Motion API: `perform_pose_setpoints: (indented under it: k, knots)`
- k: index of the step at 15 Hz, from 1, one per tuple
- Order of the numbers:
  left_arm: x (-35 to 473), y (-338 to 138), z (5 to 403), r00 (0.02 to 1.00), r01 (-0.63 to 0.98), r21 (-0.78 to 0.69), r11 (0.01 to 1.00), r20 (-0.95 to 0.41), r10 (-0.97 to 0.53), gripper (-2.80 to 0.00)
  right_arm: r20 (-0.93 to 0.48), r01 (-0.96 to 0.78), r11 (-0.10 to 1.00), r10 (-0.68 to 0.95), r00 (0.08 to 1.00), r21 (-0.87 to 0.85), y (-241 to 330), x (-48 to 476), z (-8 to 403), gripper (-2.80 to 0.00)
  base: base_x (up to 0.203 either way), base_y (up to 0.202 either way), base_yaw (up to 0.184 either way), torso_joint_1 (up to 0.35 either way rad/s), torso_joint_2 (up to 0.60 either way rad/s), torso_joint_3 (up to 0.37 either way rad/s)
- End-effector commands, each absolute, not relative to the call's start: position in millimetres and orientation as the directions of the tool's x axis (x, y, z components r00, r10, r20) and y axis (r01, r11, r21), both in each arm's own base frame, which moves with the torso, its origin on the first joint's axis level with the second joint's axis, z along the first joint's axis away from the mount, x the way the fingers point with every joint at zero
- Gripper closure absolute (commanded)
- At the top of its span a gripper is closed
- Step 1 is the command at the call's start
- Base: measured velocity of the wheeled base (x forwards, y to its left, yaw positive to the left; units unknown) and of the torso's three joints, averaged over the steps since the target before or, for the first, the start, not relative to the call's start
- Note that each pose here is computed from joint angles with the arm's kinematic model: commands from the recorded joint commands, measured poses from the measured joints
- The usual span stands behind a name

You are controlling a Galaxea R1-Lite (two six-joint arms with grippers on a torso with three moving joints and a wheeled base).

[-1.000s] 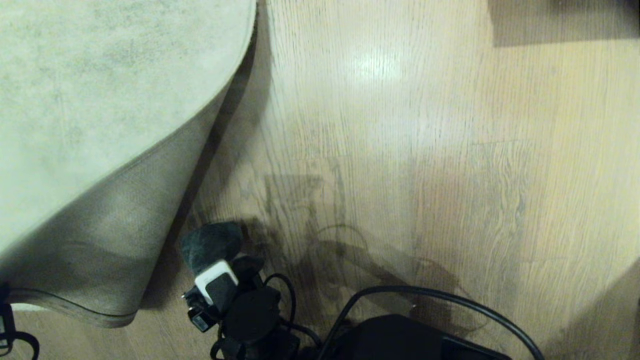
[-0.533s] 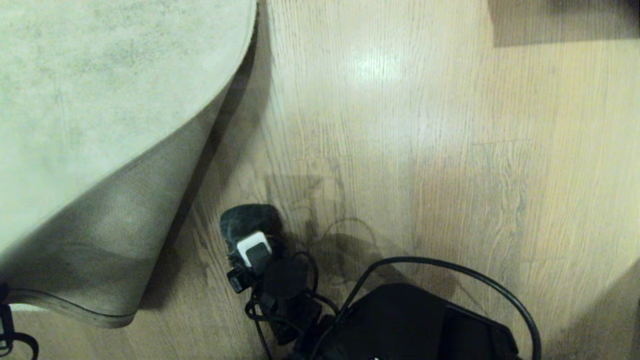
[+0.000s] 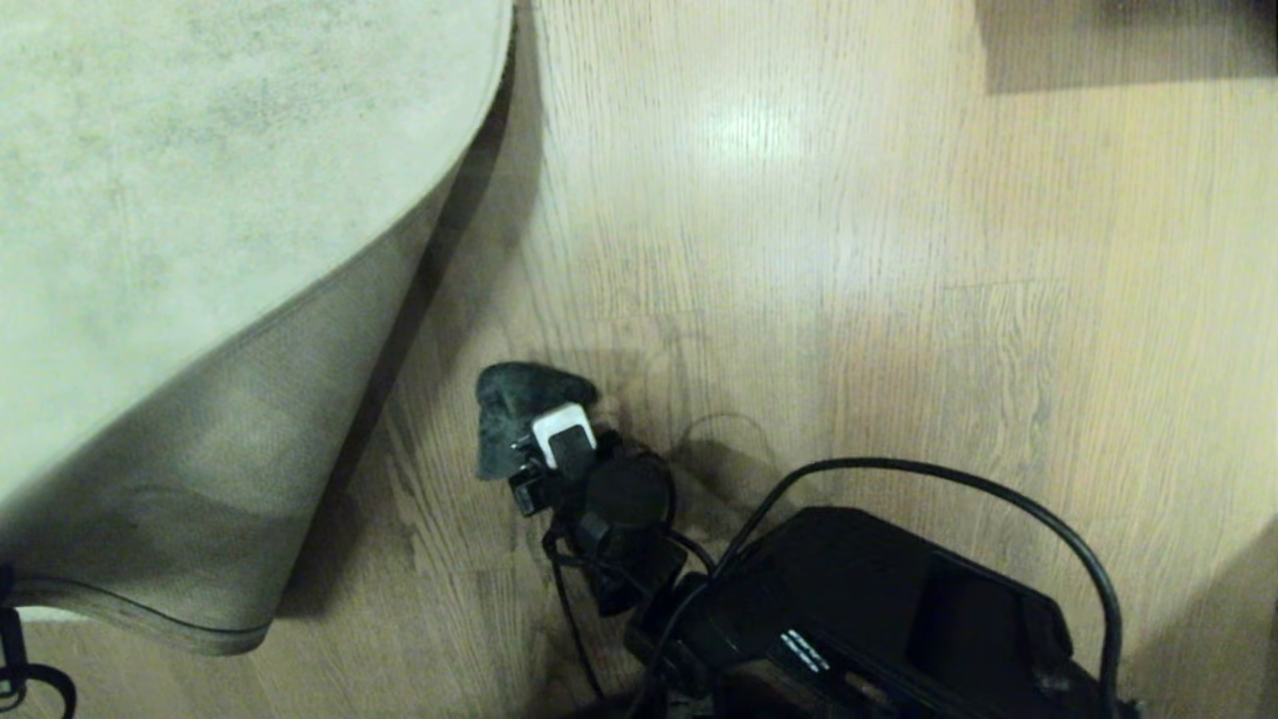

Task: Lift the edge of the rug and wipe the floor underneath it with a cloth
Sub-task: Wipe the floor under the carpet with a rag

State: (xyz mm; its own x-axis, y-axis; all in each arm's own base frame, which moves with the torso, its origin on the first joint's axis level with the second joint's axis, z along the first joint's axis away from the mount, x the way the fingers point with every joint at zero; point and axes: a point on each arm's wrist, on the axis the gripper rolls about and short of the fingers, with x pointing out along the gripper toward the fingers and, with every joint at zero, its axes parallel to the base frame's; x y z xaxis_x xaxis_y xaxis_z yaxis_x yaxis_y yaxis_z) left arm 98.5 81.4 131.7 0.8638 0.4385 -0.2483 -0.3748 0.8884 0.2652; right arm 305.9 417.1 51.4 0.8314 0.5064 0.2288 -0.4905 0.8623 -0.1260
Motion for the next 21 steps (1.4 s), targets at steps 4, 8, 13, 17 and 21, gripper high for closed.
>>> perform_pose_setpoints:
  k: [4,8,13,17,21]
  knots:
    - [96.0,79.2,128.5,0.863,-0.372,0.265,0.89,-0.254,0.436,0.0,0.326,-0.397,0.913,0.405,0.854,-0.094,378.0,332.9,115.7,0.0,0.0,0.0,0.0,0.0,0.0,0.0]
    - [96.1,79.0,128.6,0.864,-0.371,0.265,0.89,-0.253,0.435,0.0,0.345,-0.345,0.934,0.355,0.869,-0.092,351.0,346.8,142.7,0.0,0.0,0.0,0.0,0.0,0.0,0.0]
    - [96.1,79.0,128.4,0.864,-0.369,0.264,0.891,-0.255,0.434,0.0,0.28,-0.438,0.892,0.452,0.847,-0.116,370.6,307.1,129.6,0.0,0.0,0.0,0.0,0.0,0.0,0.0]
    - [96.5,79.4,128.3,0.864,-0.369,0.263,0.891,-0.257,0.433,0.0,0.21,-0.578,0.807,0.591,0.779,-0.123,411.1,245.7,104.7,0.0,0.0,0.0,0.0,0.0,0.0,0.0]
    - [96.0,79.0,128.4,0.864,-0.37,0.264,0.891,-0.255,0.435,0.0,0.149,-0.677,0.725,0.688,0.71,-0.127,441.3,196.5,60.6,0.0,0.0,0.0,0.0,0.0,0.0,0.0]
